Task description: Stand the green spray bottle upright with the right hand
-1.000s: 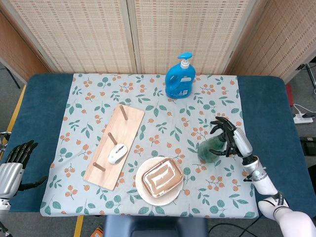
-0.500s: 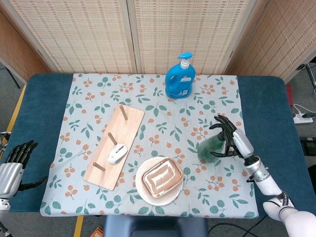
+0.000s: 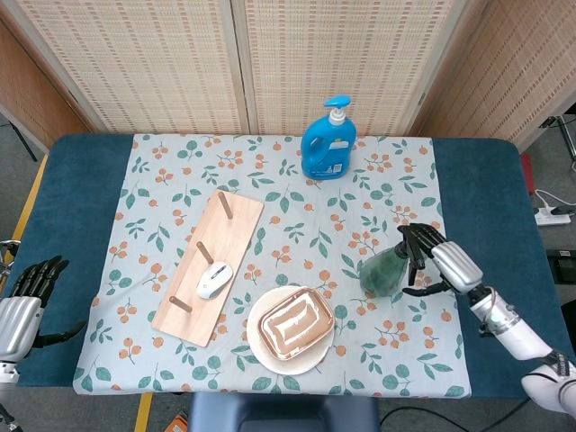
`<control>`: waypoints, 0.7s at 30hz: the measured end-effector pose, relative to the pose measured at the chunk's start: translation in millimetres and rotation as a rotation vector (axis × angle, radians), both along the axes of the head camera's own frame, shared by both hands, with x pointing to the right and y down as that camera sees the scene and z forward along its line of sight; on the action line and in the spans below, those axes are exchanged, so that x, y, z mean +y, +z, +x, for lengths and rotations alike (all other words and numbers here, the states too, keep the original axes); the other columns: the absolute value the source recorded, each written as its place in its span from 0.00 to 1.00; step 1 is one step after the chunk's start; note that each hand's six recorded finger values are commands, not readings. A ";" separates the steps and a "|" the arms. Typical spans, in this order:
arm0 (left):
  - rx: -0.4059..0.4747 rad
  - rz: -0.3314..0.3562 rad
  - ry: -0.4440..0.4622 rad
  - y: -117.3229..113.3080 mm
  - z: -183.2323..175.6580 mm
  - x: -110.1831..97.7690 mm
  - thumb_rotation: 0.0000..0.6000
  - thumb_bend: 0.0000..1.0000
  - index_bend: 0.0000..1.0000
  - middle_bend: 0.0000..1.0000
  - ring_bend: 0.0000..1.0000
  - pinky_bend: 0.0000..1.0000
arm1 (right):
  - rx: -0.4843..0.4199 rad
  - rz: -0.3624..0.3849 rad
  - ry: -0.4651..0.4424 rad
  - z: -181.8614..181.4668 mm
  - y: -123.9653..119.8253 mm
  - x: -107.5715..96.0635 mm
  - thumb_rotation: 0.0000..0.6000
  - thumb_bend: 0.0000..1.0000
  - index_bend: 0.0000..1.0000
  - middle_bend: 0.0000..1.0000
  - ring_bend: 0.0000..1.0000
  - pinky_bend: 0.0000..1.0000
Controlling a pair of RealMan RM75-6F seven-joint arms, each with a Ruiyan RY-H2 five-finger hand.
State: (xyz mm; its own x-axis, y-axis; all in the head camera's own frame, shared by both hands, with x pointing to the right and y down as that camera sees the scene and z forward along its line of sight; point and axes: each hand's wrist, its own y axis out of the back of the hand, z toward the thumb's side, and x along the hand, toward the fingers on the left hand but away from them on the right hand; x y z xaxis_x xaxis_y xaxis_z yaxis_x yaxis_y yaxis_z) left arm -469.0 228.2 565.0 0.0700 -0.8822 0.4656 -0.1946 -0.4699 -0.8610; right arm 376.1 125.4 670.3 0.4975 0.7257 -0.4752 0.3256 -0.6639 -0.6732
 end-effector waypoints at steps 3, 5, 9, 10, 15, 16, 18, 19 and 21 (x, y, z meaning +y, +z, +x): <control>0.000 0.000 0.000 0.0 0.0 0.0 1.00 0.14 0.00 0.00 0.00 0.04 | 0.065 -0.026 -0.018 6.2 -9.4 5.9 1.00 0.00 0.00 0.05 0.00 0.00; 0.000 0.000 0.000 0.0 0.0 0.0 1.00 0.14 0.00 0.00 0.00 0.04 | 0.114 -0.036 -0.032 10.1 -14.5 9.8 1.00 0.00 0.00 0.04 0.00 0.00; 0.000 0.000 0.000 0.0 0.0 0.0 1.00 0.14 0.00 0.00 0.00 0.04 | 0.275 -0.039 -0.067 27.8 -27.4 14.1 1.00 0.00 0.00 0.03 0.00 0.00; 0.000 0.000 0.000 0.0 0.0 0.0 1.00 0.14 0.00 0.00 0.00 0.04 | 0.308 -0.040 -0.070 31.5 -31.0 15.1 1.00 0.00 0.00 0.03 0.00 0.00; 0.000 0.000 0.000 0.0 0.0 0.0 1.00 0.14 0.00 0.00 0.00 0.04 | 0.505 -0.018 -0.043 58.7 -52.5 16.5 1.00 0.00 0.00 0.03 0.00 0.00; 0.000 0.000 0.000 0.0 0.0 0.0 1.00 0.15 0.00 0.00 0.00 0.04 | 0.538 -0.006 -0.033 63.9 -55.7 16.1 1.00 0.00 0.00 0.03 0.00 0.00; 0.000 0.000 0.000 0.0 0.0 0.0 1.00 0.16 0.00 0.00 0.00 0.04 | 0.610 0.041 -0.008 74.9 -62.4 14.2 1.00 0.00 0.00 0.03 0.00 0.00; 0.000 0.000 0.000 0.0 0.0 0.0 1.00 0.17 0.00 0.00 0.00 0.04 | 0.634 0.071 0.002 78.2 -65.1 12.4 1.00 0.00 0.00 0.03 0.00 0.00; 0.000 0.000 0.000 0.0 0.0 0.0 1.00 0.17 0.00 0.00 0.00 0.04 | 0.668 0.156 0.022 83.0 -70.0 6.4 1.00 0.00 0.00 0.03 0.00 0.00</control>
State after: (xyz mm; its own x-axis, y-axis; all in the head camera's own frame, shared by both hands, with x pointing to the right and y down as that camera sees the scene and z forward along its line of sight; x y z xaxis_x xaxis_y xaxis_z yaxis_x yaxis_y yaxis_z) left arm -469.0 228.2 565.0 0.0700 -0.8822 0.4656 -0.1946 -0.4699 -0.8610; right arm 459.0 131.8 600.3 0.1186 0.8175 -0.5635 -0.1799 -0.5405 -0.8219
